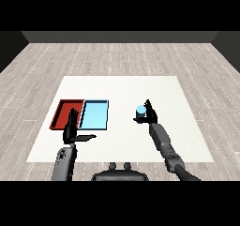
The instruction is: Pick the blue can and put it in the blue box
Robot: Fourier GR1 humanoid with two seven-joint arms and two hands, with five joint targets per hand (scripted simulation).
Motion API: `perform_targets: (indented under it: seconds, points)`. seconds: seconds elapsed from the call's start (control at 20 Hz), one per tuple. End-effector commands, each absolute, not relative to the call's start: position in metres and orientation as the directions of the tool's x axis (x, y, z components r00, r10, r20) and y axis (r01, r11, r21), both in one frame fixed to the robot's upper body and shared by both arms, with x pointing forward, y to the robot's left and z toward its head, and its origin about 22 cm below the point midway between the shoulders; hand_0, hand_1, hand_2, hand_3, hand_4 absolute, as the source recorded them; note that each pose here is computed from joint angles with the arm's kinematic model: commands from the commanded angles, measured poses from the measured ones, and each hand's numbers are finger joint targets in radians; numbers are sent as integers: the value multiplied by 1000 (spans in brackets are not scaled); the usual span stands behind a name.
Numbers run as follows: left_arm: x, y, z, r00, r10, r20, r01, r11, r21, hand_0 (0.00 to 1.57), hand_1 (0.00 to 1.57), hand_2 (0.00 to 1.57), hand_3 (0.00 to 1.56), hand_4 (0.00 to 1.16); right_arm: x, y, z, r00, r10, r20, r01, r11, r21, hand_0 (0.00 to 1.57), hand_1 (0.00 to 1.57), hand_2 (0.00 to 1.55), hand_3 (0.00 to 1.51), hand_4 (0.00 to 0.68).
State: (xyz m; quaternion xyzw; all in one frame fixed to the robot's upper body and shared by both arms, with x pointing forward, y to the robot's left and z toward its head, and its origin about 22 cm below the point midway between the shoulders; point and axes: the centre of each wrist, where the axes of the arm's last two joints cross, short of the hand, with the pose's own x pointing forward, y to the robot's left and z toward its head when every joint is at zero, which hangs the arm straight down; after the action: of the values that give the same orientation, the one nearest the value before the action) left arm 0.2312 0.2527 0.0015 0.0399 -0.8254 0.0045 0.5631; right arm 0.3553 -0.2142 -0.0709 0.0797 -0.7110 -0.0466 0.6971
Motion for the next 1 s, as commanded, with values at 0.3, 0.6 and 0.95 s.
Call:
perform_targets:
  seconds: [0.3,0.6,0.95]
  points:
    - [227,262,-2,-358,-37,933,-57,998,18,0,0,0,0,0,371,-208,-59,54,-66,996,86,994,61,1463,1463,1446,1423,469]
    - [231,252,8,-370,-59,927,-63,997,38,0,0,0,0,0,362,-191,-71,30,-59,998,68,996,57,1462,1462,1451,1427,530]
    - [235,254,-9,-371,-50,927,-46,998,35,0,0,0,0,0,368,-185,-57,-114,12,993,22,1000,-10,1467,1467,1474,1360,470]
